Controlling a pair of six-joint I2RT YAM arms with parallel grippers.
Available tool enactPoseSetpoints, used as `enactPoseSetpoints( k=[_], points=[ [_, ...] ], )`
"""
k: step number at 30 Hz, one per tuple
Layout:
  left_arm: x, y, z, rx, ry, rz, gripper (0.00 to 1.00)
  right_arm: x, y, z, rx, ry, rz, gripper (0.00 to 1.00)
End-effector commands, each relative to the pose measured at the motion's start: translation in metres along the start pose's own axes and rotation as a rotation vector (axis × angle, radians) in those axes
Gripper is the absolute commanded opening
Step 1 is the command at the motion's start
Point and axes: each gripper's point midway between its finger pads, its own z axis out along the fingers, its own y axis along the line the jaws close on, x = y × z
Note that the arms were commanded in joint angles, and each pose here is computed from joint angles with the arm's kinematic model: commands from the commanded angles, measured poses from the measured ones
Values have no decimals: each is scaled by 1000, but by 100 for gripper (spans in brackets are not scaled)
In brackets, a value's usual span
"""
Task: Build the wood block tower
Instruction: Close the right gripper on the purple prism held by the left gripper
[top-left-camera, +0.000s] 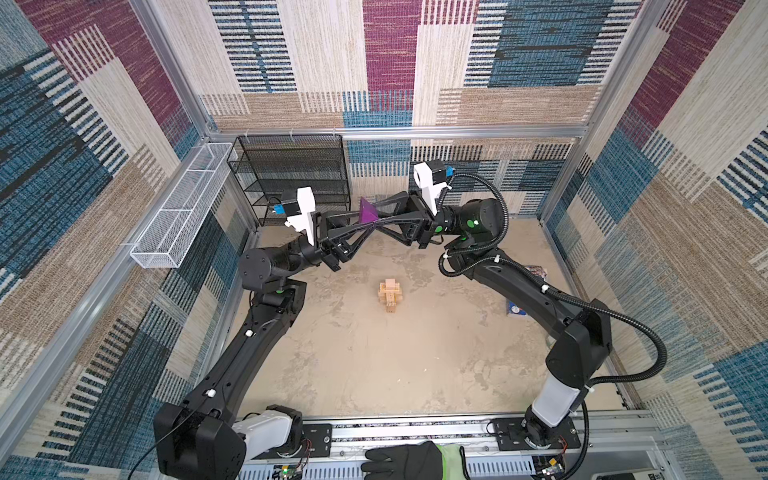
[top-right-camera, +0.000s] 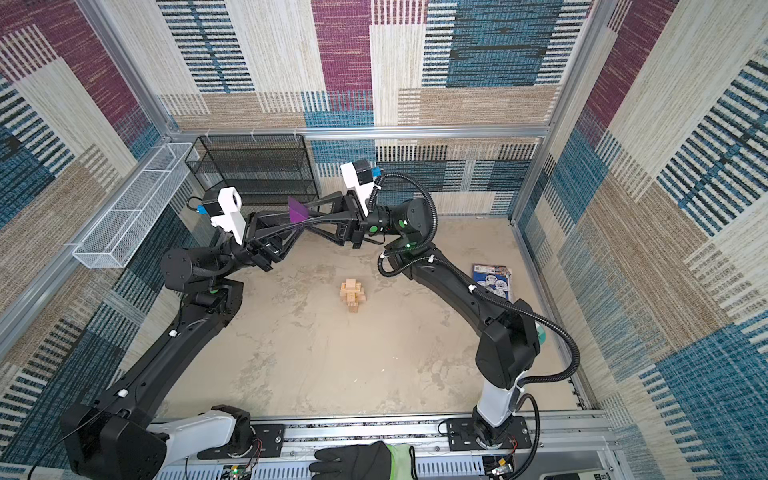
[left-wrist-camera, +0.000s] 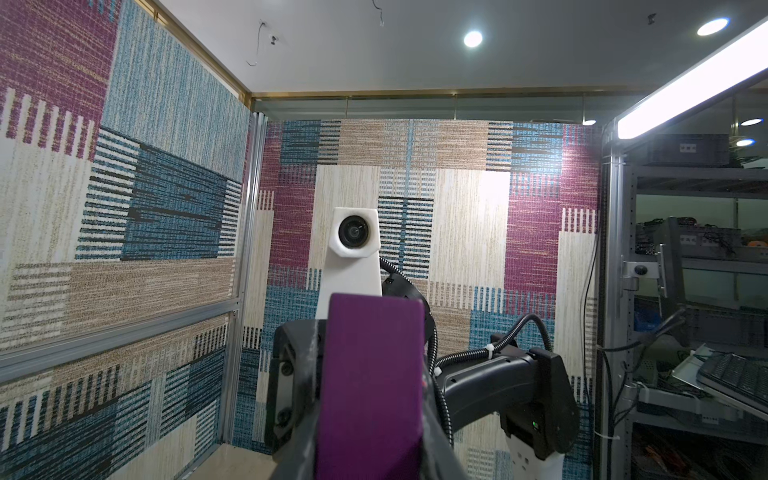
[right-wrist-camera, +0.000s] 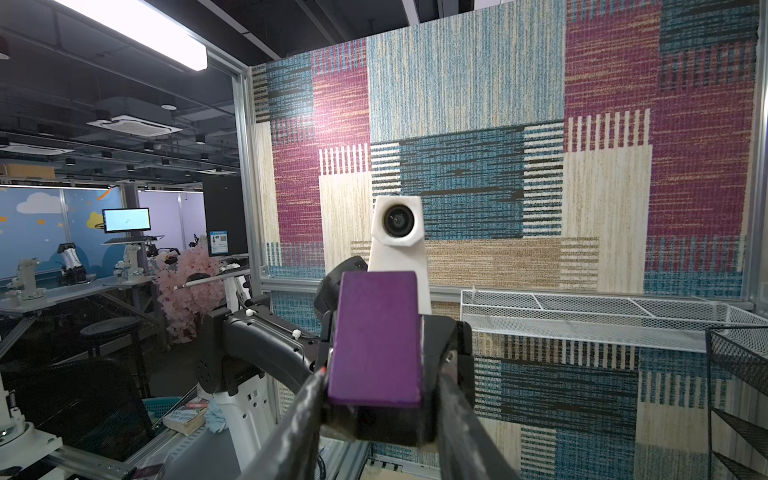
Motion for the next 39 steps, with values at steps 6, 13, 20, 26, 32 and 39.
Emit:
enactPoseSetpoints(
  k=[6,13,20,26,32,39],
  points=[
    [2,-3,0,4,8,18,0,-10,9,5,-50,-12,25,43],
    [-1,-3,-1,-10,3,34,0,-4,5,7,-64,22,89,45],
    [-2,-3,-1,-18,2,45,0,3,8,7,-82,56,125,42],
    [-3,-3,-1,-14,-2,34,0,4,12,8,-97,68,114,33],
    [0,-1,0,-17,2,25,0,5,11,8,-90,74,104,22],
    [-1,0,-1,-20,0,24,0,5,12,10,-76,85,80,14]
  ],
)
